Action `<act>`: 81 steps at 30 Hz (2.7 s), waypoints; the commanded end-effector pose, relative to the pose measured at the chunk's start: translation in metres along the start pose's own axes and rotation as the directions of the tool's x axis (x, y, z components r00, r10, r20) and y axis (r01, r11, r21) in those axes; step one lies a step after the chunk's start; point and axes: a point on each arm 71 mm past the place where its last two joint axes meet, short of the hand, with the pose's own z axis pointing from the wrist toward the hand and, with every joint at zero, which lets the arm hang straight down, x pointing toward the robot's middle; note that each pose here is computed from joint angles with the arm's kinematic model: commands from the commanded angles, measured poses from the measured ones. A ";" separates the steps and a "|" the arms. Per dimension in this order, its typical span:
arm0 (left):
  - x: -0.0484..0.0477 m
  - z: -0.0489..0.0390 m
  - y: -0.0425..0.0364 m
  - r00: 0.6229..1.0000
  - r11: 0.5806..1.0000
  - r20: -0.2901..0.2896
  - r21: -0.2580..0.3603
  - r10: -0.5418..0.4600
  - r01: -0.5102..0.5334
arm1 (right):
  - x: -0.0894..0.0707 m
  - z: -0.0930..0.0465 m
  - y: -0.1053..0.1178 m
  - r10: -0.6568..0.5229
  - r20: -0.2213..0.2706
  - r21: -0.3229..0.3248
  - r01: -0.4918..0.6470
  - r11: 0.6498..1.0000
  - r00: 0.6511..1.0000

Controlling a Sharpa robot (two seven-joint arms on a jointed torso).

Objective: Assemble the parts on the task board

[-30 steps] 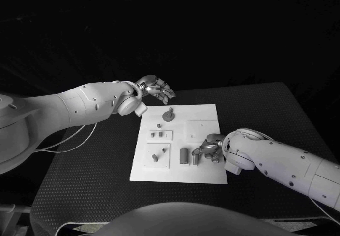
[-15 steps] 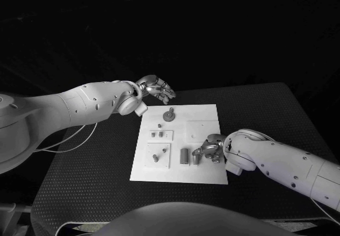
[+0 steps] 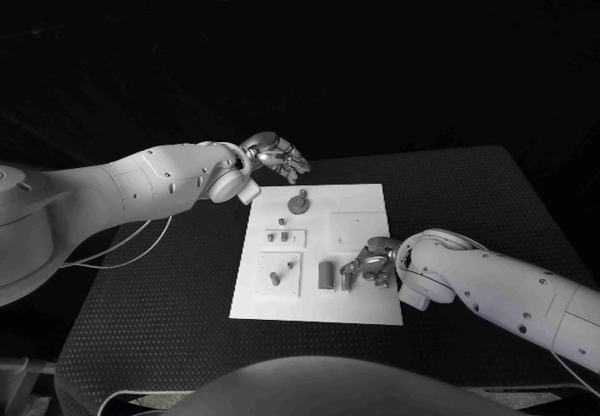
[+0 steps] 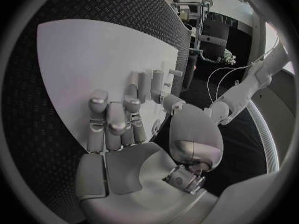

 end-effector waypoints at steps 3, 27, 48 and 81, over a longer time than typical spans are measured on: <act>0.0014 0.0006 -0.0014 1.000 1.000 -0.014 0.007 -0.003 0.003 | 0.007 0.001 0.003 0.007 -0.028 -0.027 -0.007 1.000 1.000; 0.0012 0.0006 -0.0012 1.000 1.000 -0.014 0.006 -0.003 0.003 | 0.005 -0.003 0.000 0.009 -0.014 -0.034 -0.010 0.999 1.000; 0.0005 0.0003 -0.0006 1.000 1.000 -0.014 0.004 -0.003 0.003 | -0.001 -0.007 -0.003 -0.010 0.018 -0.045 0.011 0.999 1.000; 0.0007 0.0000 -0.0003 1.000 1.000 -0.018 0.002 -0.004 0.004 | 0.013 -0.005 0.005 -0.179 0.019 -0.061 0.180 0.982 0.984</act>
